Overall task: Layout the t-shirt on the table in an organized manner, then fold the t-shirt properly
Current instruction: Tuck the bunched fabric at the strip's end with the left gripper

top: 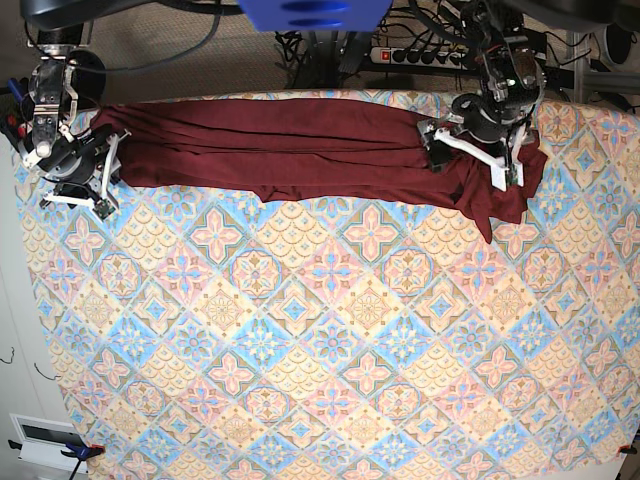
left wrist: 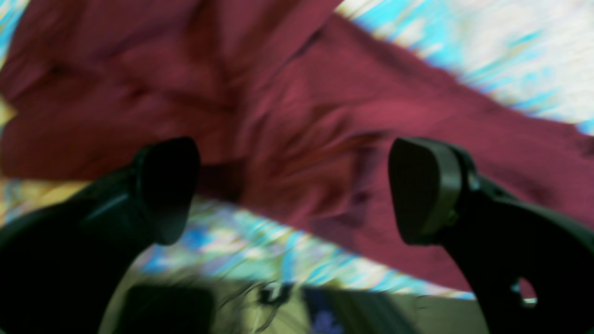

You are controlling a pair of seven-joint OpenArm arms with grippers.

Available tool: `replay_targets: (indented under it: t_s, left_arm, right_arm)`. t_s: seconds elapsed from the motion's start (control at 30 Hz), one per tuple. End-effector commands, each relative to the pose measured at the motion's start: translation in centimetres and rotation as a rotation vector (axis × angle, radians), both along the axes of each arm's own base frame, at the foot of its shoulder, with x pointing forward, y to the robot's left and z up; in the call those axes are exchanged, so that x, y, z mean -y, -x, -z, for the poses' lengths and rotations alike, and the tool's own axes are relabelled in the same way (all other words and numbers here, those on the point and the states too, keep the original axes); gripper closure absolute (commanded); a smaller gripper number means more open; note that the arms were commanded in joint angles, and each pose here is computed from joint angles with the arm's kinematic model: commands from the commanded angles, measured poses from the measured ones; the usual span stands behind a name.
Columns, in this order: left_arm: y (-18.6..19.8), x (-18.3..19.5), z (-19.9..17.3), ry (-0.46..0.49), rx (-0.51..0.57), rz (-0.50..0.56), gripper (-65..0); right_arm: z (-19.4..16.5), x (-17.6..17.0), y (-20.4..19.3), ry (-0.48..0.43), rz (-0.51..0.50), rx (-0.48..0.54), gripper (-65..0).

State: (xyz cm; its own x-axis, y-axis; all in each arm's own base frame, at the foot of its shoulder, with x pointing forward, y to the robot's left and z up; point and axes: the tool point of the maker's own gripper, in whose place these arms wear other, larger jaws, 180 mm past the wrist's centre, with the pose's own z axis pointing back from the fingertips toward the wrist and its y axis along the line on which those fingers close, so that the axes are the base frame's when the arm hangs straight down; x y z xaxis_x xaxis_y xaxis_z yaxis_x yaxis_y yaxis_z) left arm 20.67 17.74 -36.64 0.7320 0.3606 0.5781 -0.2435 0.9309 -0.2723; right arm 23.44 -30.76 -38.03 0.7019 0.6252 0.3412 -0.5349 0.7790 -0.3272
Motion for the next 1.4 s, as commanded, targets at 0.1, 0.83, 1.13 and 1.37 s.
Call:
replay_targets:
  t_s: [0.1,0.83,1.13,1.37]
  left_arm:
    - [-3.2,-1.3,-3.4,0.057,0.145,-0.037,-65.0]
    - [-10.6,-3.6,-0.7,0.081,0.017,-0.056,-40.7]
    - [-9.9,-3.8,2.4,0.118,-0.079,-0.068,-14.4]
    - [-10.0,-4.1,-2.8,0.04,0.074,-0.048,0.0]
  right_arm:
    - [-1.2,0.6,-0.9,0.015,-0.004,0.036,-23.2]
    - [-1.0,-0.1,-0.9,-0.003,-0.001,0.043,-23.2]
    - [-1.0,-0.1,-0.9,-0.003,-0.002,0.045,-23.2]
    - [-1.0,-0.1,-0.9,-0.003,-0.002,0.045,-23.2]
